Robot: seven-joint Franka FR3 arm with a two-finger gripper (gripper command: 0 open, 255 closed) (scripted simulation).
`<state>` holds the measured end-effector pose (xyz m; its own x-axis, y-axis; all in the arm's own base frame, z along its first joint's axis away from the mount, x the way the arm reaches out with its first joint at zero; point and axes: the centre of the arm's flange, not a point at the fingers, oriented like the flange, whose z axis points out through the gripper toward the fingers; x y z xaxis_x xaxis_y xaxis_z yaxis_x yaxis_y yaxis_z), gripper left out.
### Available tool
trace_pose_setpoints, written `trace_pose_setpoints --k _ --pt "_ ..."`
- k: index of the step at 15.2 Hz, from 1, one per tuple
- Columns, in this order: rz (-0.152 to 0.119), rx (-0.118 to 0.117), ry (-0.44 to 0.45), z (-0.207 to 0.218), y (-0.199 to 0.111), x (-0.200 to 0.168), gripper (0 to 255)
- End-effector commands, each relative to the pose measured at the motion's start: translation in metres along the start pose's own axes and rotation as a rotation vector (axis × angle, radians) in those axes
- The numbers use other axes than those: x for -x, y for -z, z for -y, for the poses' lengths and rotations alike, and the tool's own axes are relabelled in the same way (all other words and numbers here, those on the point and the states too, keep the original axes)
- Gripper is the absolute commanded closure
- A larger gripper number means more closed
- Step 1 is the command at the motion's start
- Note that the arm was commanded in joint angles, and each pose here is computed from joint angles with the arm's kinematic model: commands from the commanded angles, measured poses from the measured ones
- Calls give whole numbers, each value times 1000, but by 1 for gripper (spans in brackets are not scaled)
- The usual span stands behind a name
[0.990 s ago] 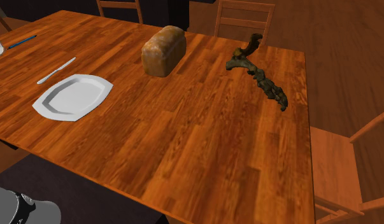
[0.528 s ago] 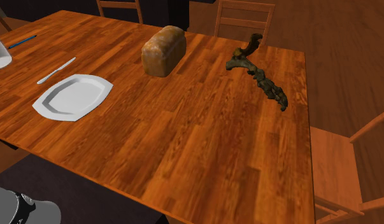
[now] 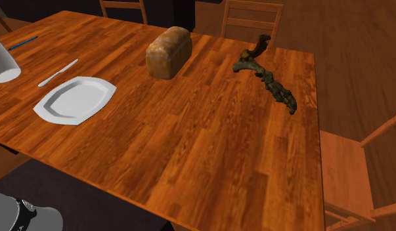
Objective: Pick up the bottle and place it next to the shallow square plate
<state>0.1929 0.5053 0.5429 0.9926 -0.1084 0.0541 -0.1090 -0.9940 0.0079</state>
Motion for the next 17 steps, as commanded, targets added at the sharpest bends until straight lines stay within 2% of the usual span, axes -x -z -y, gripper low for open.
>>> trace_pose_setpoints --k 1,17 --pt "0 -1 0 1 -10 1 255" --pt "0 -1 0 1 -95 6 255"
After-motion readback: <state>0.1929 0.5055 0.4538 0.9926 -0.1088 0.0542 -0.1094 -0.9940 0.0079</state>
